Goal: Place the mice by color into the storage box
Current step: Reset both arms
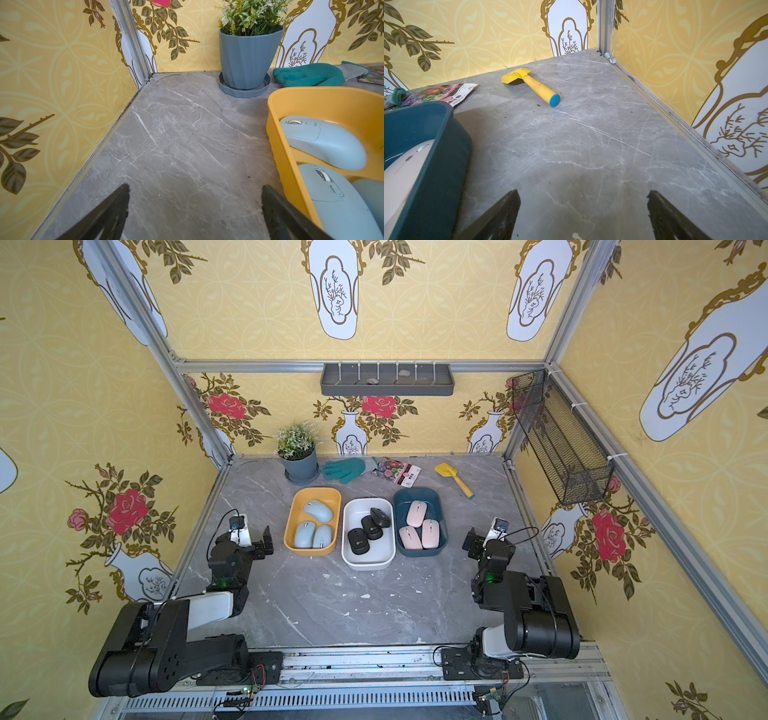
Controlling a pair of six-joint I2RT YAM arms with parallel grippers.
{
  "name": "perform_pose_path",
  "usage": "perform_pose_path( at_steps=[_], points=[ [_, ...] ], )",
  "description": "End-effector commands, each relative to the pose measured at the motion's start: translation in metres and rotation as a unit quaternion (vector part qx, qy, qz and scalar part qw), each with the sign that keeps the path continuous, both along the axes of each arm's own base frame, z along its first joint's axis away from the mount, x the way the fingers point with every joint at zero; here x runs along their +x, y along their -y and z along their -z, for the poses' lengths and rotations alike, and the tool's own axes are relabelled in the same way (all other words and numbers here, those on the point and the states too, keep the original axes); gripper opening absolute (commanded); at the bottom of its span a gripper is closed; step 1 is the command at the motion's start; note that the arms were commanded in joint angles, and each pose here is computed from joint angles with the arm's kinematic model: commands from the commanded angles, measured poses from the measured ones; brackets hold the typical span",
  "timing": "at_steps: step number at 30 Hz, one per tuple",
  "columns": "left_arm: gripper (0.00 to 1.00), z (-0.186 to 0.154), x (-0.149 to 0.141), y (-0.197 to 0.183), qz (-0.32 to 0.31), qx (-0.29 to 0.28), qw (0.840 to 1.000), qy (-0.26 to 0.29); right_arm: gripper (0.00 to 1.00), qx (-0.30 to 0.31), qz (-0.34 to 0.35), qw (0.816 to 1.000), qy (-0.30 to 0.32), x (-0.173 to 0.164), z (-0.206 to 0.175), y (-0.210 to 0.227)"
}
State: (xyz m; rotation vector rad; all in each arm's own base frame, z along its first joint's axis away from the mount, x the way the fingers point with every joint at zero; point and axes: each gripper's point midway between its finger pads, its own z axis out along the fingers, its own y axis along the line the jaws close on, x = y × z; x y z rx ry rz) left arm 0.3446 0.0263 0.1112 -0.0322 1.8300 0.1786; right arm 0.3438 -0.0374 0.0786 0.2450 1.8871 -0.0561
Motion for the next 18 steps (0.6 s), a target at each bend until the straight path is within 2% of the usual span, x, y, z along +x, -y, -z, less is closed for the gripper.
perform_pose_path(
  at_steps=[1, 4, 18],
  points=[
    [1.00, -0.003, 0.000, -0.001, -0.002, -0.003, 1.000, 0.009, 0.97, 0.003, -0.023, 1.000, 0.016, 0.006, -0.008, -0.008],
    [1.00, -0.003, 0.000, 0.000, -0.002, -0.002, 1.000, 0.009, 0.97, 0.008, -0.072, 0.997, 0.009, 0.009, -0.006, -0.020],
    [1.00, -0.003, 0.000, 0.000, -0.002, -0.003, 1.000, 0.009, 0.97, 0.010, -0.074, 0.997, 0.015, 0.007, -0.008, -0.020]
  ],
)
